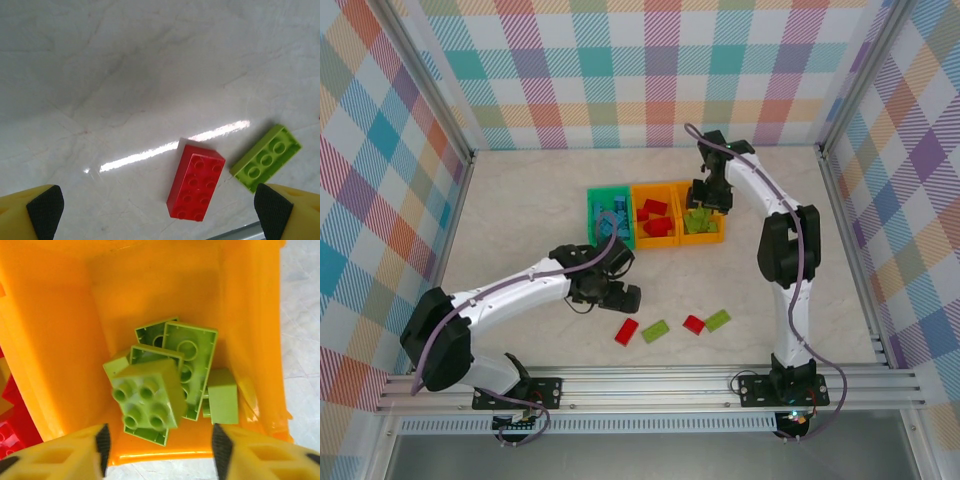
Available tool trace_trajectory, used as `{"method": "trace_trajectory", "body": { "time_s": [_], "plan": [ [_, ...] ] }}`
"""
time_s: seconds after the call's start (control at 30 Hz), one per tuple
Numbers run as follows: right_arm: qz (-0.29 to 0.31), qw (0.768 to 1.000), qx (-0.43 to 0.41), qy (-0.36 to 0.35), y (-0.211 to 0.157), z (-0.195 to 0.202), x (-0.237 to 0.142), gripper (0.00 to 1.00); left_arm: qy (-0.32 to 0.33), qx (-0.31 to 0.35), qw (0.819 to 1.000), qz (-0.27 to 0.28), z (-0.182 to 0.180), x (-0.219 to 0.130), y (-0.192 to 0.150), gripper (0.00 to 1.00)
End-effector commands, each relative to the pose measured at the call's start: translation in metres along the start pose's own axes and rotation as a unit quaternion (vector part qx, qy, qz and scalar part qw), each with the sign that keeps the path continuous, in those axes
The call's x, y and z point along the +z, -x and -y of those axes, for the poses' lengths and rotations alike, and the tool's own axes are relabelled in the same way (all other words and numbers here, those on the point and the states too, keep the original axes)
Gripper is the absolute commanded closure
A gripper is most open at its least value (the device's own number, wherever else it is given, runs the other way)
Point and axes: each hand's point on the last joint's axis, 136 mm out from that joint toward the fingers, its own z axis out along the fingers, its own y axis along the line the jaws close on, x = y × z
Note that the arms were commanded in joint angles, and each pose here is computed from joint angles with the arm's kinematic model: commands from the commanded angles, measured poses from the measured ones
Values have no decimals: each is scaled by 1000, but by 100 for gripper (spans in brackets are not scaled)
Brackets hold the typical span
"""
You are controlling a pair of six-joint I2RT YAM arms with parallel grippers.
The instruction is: Sort the legos into containers by color
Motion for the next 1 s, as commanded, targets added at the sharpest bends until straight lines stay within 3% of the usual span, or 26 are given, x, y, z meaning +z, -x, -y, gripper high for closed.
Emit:
{"method": "trace_trajectory", "body": {
  "time_s": [0.0, 0.27, 0.4, 0.73, 0.87, 0.97],
  "plan": [
    [-7, 1000, 8, 13, -2, -4, -12, 33, 8, 3, 1000, -19, -3, 2, -23, 0],
    [24, 998, 15, 63, -13, -15, -44, 27, 9, 54, 997, -63, 13, 22, -52, 7],
    [33, 998, 8, 52, -27, -5, -54, 25, 8, 73, 994, -86, 21, 36, -61, 16],
    [22, 1000, 7, 19, -55, 17, -52, 23, 30, 98, 988, -115, 24, 57, -69, 21],
    [26, 999, 10, 18, -55, 18, -55, 23, 49, 101, 987, -117, 22, 65, -66, 30],
    [33, 999, 10, 18, -54, 19, -60, 23, 50, 101, 987, -114, 25, 68, -62, 44]
  ]
}}
